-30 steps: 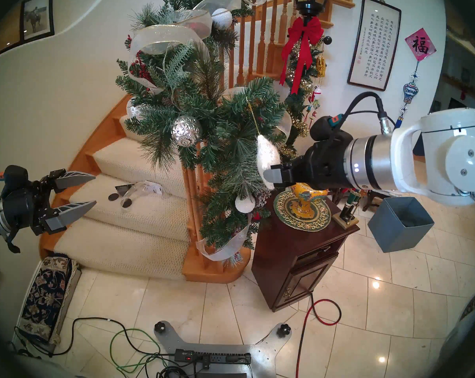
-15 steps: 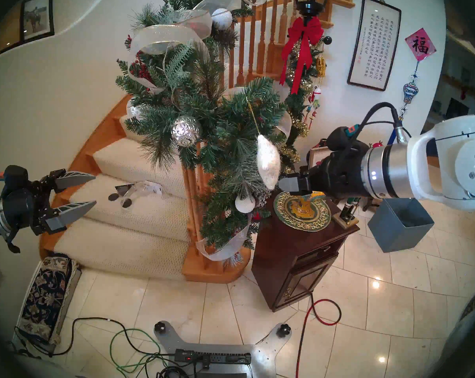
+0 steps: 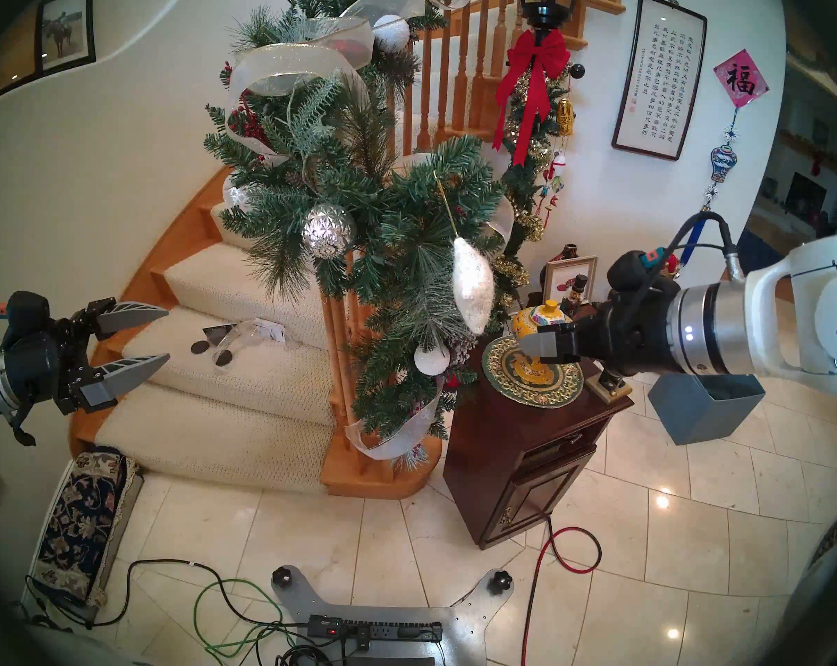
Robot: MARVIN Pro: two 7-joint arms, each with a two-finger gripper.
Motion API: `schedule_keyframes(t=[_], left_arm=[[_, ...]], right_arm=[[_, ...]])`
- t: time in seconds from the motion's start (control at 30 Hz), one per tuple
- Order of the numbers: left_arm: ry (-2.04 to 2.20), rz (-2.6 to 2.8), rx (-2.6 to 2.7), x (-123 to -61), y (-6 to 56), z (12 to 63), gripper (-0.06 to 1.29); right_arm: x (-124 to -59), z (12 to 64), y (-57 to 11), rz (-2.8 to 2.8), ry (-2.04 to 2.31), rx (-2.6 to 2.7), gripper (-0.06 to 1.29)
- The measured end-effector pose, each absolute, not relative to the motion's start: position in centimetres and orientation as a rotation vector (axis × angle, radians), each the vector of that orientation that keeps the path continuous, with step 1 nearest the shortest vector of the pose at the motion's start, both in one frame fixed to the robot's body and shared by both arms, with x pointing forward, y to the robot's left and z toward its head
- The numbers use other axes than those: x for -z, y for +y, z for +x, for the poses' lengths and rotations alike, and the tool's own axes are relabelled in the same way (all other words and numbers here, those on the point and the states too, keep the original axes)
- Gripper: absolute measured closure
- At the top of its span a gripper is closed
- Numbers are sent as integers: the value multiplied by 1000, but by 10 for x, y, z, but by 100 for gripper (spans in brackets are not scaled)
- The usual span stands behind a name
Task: Hang the ornament onto the Christmas-tree-style decoration
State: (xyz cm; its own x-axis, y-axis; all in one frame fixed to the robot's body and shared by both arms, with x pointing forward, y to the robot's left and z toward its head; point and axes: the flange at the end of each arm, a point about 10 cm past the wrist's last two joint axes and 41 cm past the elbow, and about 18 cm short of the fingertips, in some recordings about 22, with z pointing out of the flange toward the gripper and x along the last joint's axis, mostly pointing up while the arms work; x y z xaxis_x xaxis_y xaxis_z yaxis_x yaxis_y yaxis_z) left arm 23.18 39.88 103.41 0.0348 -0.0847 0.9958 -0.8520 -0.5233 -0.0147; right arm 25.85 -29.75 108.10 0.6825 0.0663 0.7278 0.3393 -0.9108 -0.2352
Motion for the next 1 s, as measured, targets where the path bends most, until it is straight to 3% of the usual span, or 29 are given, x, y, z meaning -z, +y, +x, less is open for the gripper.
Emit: schedule_keyframes(t=[1.0], left_arm=[[-957, 1683, -1550, -1034, 399, 232, -3]], right_arm=[[-1016, 228, -318, -2340, -462, 1249, 1]])
